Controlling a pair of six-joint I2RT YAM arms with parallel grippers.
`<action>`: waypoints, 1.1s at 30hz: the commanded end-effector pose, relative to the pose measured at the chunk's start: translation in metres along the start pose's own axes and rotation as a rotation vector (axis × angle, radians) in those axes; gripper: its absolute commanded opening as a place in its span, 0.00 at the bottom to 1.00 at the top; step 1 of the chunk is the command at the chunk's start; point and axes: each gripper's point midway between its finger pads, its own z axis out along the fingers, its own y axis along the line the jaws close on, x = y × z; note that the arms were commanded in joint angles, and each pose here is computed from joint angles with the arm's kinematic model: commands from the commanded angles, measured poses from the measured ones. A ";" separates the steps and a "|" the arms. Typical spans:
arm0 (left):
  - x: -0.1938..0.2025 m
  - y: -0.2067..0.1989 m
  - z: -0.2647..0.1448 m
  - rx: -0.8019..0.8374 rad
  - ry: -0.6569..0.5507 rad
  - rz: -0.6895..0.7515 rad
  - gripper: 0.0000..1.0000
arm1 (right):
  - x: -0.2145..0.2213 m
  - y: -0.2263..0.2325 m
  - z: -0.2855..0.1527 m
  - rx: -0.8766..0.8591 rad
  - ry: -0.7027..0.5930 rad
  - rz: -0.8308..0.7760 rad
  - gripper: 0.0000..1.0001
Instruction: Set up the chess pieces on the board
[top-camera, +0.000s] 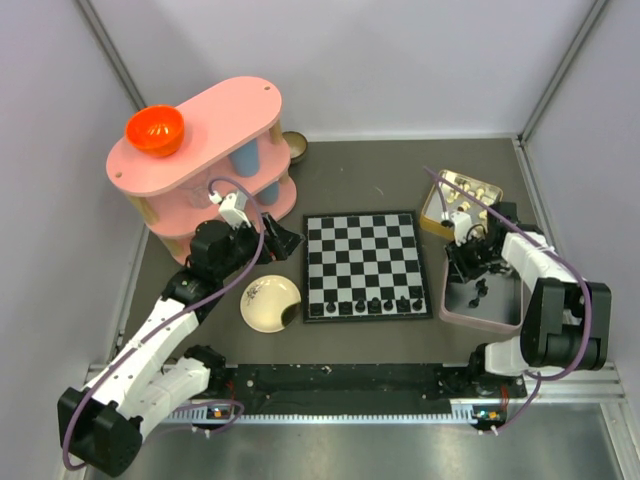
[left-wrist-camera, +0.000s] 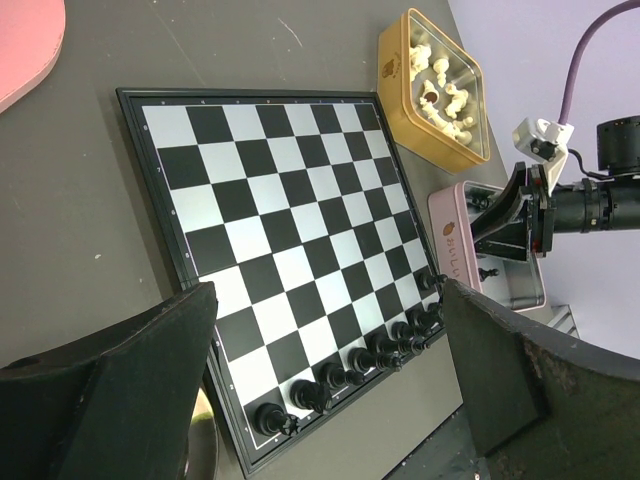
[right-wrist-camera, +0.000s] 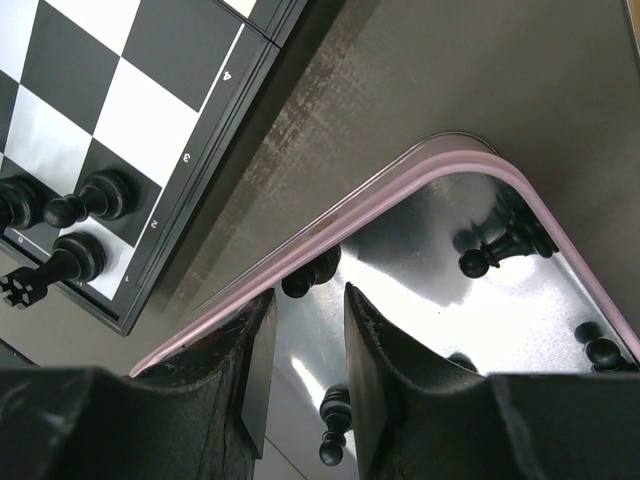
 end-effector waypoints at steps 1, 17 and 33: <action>-0.022 -0.019 -0.004 0.056 -0.064 0.031 0.99 | -0.014 -0.001 0.006 -0.006 -0.041 -0.009 0.33; -0.019 -0.016 -0.008 0.046 -0.068 0.027 0.99 | -0.015 -0.003 0.016 -0.010 -0.039 0.046 0.23; -0.021 -0.017 -0.009 0.045 -0.072 0.028 0.99 | -0.019 -0.004 -0.025 0.125 -0.061 -0.028 0.09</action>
